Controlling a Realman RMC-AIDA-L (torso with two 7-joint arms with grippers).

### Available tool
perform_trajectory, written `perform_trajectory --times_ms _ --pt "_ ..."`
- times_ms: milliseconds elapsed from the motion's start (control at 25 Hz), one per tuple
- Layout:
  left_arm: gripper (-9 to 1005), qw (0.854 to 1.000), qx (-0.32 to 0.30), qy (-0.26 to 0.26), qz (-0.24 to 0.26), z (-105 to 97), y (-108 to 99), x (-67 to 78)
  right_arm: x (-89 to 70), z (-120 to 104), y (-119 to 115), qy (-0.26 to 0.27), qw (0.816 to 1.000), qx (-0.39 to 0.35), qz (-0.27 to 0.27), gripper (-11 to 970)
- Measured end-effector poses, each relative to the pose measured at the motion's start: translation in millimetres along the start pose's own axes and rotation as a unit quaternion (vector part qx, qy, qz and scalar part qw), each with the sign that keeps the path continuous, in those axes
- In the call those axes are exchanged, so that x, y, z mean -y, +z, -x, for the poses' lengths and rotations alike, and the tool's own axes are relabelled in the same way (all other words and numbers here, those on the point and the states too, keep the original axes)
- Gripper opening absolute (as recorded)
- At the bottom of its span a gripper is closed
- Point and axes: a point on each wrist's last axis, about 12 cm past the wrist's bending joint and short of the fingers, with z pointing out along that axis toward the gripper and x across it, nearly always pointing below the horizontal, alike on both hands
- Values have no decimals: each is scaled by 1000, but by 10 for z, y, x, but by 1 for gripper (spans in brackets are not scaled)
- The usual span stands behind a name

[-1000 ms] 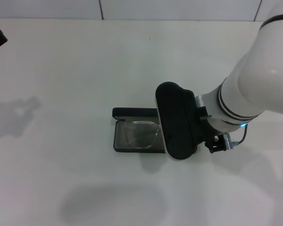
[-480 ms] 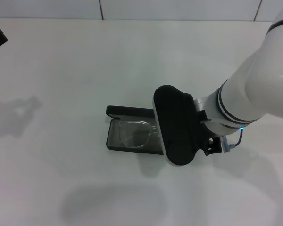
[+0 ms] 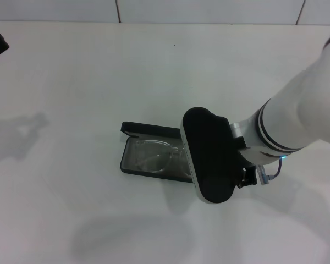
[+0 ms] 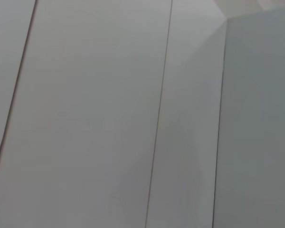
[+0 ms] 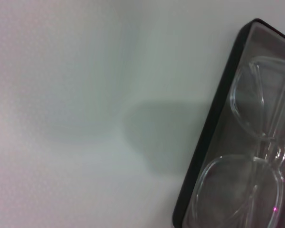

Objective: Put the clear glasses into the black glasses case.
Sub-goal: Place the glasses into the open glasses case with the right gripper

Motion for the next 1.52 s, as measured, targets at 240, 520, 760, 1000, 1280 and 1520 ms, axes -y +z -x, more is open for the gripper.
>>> perform_trajectory --times_ms 240,520,760,1000,1280,1520 --pt "157 1000 1 -3 -3 6 18 -5 -77 -30 -10 -4 1000 16 -2 144" --pt "157 1000 0 -8 -6 9 42 -10 -109 -44 6 -11 999 29 -9 144" --pt "157 1000 1 -8 -5 13 30 -11 -100 -53 -13 -18 999 22 -27 144" --pt "157 1000 0 -8 -6 15 32 -13 -97 -40 -28 -27 999 26 -35 144" --pt "157 1000 0 -7 -6 21 31 -17 -95 -37 -19 -39 998 35 -44 143" --pt "157 1000 -1 -7 -6 24 28 -19 -116 -34 -46 -46 997 47 -51 143"
